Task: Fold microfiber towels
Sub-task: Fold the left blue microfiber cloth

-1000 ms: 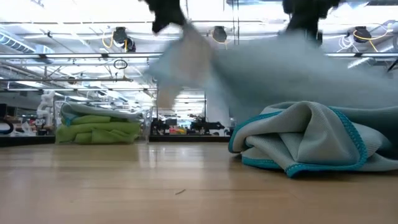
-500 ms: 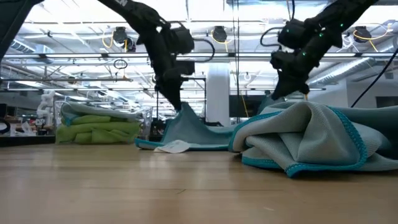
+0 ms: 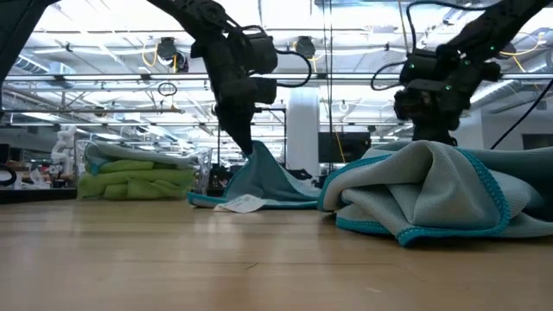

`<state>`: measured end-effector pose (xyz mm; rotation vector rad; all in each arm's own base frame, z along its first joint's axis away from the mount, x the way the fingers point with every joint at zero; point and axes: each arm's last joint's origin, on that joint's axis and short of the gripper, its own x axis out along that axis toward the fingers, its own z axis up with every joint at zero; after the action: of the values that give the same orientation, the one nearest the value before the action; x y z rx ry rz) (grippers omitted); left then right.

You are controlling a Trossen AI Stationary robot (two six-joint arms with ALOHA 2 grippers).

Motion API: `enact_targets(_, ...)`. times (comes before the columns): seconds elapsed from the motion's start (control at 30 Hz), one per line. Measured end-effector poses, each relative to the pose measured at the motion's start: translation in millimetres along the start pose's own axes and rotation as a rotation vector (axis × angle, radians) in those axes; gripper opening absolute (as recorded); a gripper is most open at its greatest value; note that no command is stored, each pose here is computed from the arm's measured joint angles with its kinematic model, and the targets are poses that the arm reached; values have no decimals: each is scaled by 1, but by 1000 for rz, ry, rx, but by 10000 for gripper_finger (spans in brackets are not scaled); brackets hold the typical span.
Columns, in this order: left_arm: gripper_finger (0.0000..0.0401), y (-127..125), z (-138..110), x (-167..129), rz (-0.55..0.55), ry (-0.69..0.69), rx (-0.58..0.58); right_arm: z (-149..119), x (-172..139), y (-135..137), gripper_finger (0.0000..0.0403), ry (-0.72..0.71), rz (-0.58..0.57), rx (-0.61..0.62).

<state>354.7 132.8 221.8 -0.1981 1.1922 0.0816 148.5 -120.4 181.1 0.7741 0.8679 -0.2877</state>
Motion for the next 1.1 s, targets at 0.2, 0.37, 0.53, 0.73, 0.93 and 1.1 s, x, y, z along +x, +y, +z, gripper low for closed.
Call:
enact_targets(0.2, 5, -18, -2, -2, -94, 32, -26, -18, 10, -6, 0, 66, 10, 88)
enact_targets(0.37, 17, -34, -5, 0, -148, 77, 6, -19, 10, -7, 0, 72, 13, 79)
enact_targets(0.53, 9, -39, -6, 1, -153, 91, 6, -23, 11, -5, 0, 112, 44, 61)
enact_targets(0.73, 15, -41, -5, 1, -155, 87, 19, -25, 12, -3, 0, 134, 40, 23)
enact_targets(0.93, 21, -46, -5, 1, -188, 87, 23, -30, 11, -3, 0, 178, 36, 62)
enact_targets(1.1, 6, -54, -5, 2, -206, 90, 41, -30, 11, -2, 0, 180, 68, 73)
